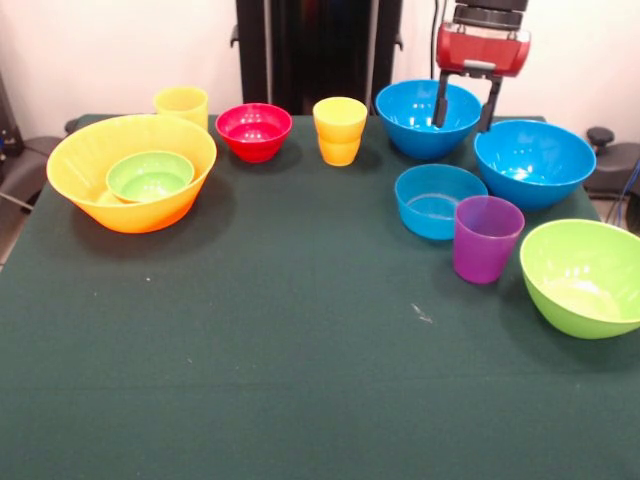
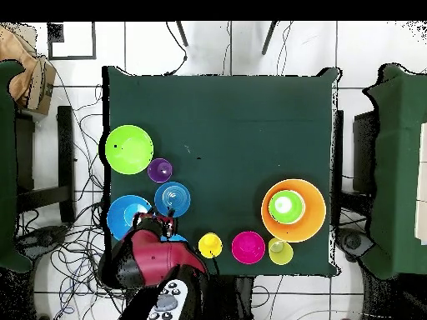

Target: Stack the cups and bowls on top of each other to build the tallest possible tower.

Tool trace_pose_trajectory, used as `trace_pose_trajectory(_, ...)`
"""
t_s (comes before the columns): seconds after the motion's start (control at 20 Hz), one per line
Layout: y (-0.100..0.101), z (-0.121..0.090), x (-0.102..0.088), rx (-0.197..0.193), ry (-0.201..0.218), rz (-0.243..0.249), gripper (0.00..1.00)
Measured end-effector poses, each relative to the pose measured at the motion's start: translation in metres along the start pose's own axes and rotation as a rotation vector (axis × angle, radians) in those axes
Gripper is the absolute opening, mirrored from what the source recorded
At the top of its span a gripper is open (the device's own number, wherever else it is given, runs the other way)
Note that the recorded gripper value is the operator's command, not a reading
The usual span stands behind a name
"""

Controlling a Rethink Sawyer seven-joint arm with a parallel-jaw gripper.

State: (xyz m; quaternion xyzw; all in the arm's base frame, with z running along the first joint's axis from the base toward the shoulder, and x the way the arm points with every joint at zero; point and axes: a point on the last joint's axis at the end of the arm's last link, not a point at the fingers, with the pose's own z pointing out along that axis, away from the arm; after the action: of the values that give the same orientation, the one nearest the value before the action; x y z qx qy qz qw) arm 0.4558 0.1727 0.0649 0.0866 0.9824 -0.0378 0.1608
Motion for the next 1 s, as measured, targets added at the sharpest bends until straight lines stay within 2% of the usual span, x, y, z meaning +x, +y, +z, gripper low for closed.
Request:
trace_pose_trajectory(0.15,-0.002,0.002,-0.001,-0.001,-0.009,-0.001,1.00)
trace_pose_trajectory(0.35,-0.003,0.004,0.005,0.008,0.000,-0.010,1.00)
trace_pose_trajectory(0.5,0.003,0.002,0.016,0.019,0.001,-0.042,1.00)
trace_pose_trajectory(1.0,0.021,-0.005,0.026,0.045,-0.022,-0.128,1.00)
